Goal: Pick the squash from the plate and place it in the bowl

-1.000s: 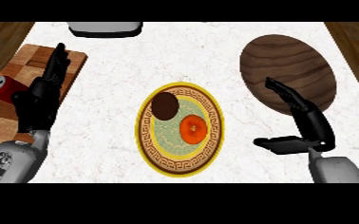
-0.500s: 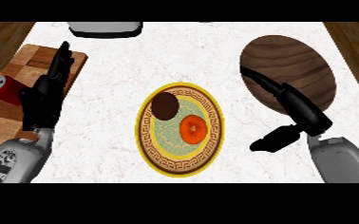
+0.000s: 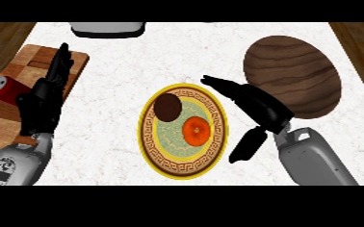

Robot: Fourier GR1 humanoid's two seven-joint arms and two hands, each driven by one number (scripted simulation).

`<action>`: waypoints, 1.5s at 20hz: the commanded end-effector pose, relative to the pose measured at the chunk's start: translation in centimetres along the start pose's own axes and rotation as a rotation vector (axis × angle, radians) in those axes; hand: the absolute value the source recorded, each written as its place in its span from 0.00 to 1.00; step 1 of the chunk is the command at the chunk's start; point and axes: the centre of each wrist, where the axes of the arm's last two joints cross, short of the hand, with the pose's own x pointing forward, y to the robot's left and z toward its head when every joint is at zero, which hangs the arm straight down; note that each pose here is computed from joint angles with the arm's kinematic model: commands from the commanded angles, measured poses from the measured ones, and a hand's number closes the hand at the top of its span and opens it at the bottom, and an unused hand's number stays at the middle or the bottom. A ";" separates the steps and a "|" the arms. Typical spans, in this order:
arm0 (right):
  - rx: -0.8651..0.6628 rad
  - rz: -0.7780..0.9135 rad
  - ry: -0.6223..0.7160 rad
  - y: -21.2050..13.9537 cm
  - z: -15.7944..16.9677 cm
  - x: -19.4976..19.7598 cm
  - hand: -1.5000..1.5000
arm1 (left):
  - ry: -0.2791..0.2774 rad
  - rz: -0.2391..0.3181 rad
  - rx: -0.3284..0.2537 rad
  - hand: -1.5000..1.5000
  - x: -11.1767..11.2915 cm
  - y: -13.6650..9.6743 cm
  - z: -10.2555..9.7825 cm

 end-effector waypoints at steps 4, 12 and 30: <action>0.139 0.081 0.082 1.9 -2.1 2.1 0.00 | 0.001 0.017 0.004 0.50 -0.8 1.4 -1.1; 0.203 0.170 0.230 6.5 -4.9 -0.6 0.00 | 0.013 0.003 -0.007 0.50 -0.3 0.4 -1.3; 0.256 0.195 0.190 9.6 -7.2 -5.5 1.00 | -0.002 0.008 -0.009 0.50 0.3 -0.2 -0.2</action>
